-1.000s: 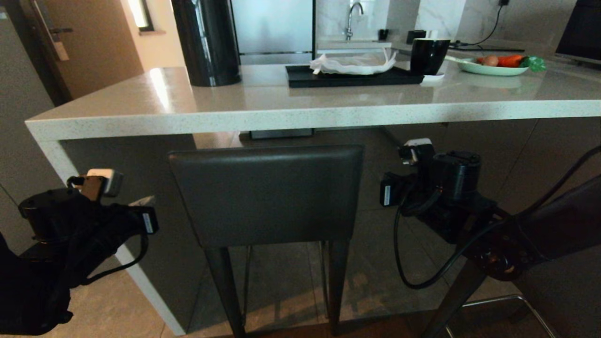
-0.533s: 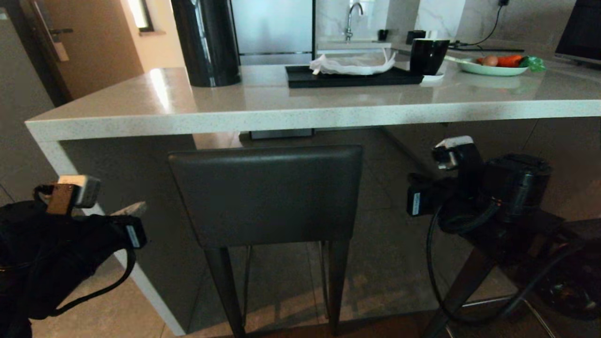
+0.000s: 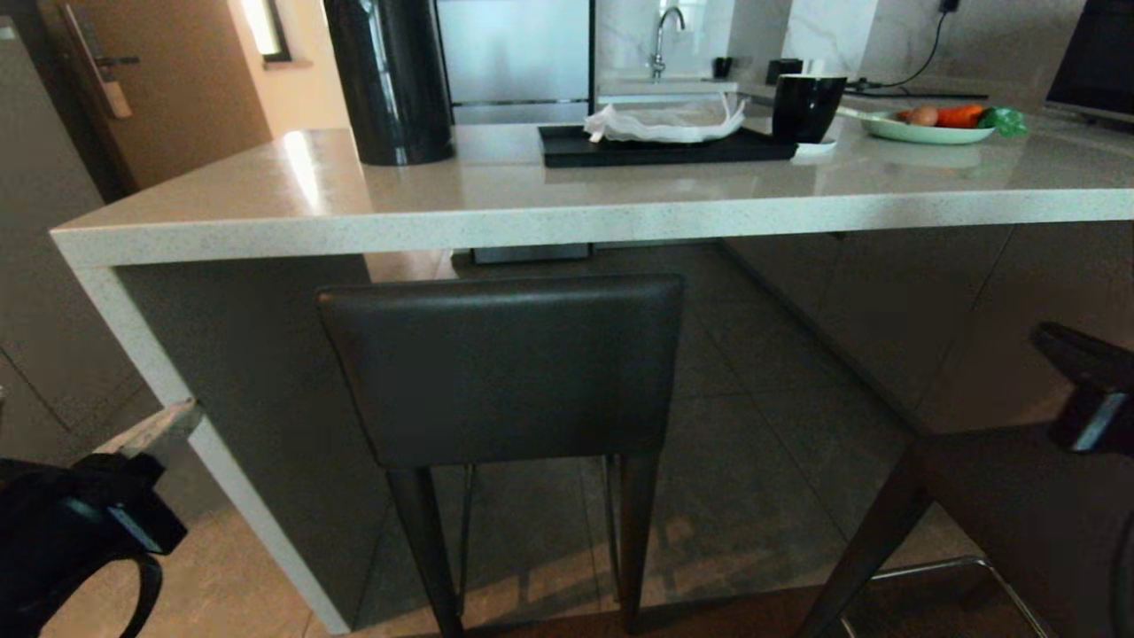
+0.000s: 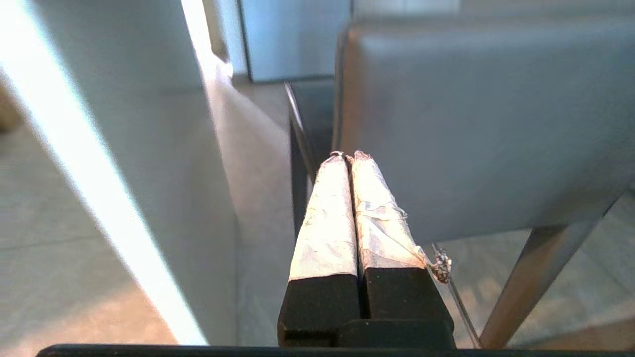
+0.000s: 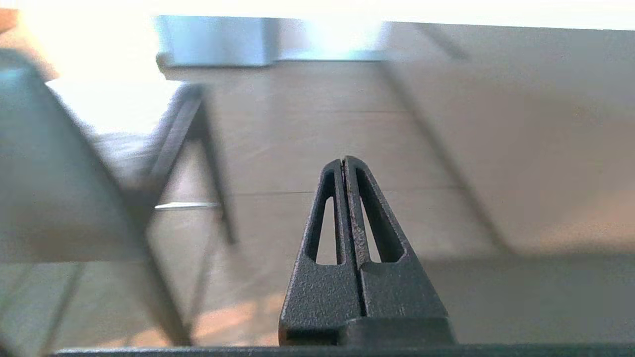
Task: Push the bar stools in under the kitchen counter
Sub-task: Push the gray chair back under the dining table
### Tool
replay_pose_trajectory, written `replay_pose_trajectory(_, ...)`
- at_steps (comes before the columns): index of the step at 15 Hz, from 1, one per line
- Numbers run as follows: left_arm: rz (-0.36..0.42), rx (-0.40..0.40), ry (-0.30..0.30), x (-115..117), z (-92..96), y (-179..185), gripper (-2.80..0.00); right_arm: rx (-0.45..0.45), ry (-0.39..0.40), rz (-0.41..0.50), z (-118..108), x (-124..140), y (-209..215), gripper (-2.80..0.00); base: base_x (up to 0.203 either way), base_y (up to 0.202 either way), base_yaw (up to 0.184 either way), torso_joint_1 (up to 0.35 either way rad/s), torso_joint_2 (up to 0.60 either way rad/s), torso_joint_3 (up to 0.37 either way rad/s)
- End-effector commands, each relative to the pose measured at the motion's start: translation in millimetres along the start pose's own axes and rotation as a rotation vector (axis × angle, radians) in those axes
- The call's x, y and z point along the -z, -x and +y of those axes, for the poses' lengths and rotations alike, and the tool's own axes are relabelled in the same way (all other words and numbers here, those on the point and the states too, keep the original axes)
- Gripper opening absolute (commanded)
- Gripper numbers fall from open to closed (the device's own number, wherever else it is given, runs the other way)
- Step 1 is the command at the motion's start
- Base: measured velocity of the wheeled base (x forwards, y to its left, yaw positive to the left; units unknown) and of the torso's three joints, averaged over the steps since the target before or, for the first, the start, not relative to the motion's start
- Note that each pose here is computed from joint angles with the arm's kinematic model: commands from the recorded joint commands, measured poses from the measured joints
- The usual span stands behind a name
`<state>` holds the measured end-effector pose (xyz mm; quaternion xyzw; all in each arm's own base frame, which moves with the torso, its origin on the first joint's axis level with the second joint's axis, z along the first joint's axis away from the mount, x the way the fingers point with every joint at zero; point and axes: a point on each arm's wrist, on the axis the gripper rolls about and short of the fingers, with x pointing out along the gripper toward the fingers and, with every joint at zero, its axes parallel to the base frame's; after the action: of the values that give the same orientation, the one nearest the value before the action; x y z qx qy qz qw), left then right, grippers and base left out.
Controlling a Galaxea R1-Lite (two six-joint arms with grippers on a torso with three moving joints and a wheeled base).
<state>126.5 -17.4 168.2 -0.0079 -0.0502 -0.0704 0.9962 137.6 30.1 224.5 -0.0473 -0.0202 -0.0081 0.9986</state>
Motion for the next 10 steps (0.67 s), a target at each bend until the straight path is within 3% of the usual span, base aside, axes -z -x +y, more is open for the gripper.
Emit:
replay_pose_trajectory(1, -0.114, -0.036, 0.007, -26.0, 0.1, 43.7, -2.80, 0.119, -0.024, -0.123, -27.5, -11.3, 66.5, -2.80, 0.000, 0.000, 0.000, 0.000, 0.00, 0.000)
replay_pose_trajectory(3, -0.082, -0.098, 0.021, -37.2, 2.1, 75.7, -2.80, 0.188, -0.013, -0.116, -35.6, -4.5, 104.6, -2.80, 0.000, 0.000, 0.000, 0.000, 0.00, 0.000)
replay_pose_trajectory(6, -0.114, -0.154, 0.027, -42.5, 0.8, 127.6, -2.80, 0.239, 0.008, -0.072, -38.2, 6.6, 154.3, -2.80, 0.000, 0.000, 0.000, 0.000, 0.00, 0.000)
replay_pose_trajectory(10, -0.122, -0.131, -0.012, -15.0, -6.8, 173.2, -2.80, 0.270, 0.035, -0.069, -35.3, 26.0, 185.3, -2.80, 0.000, 0.000, 0.000, 0.000, 0.00, 0.000)
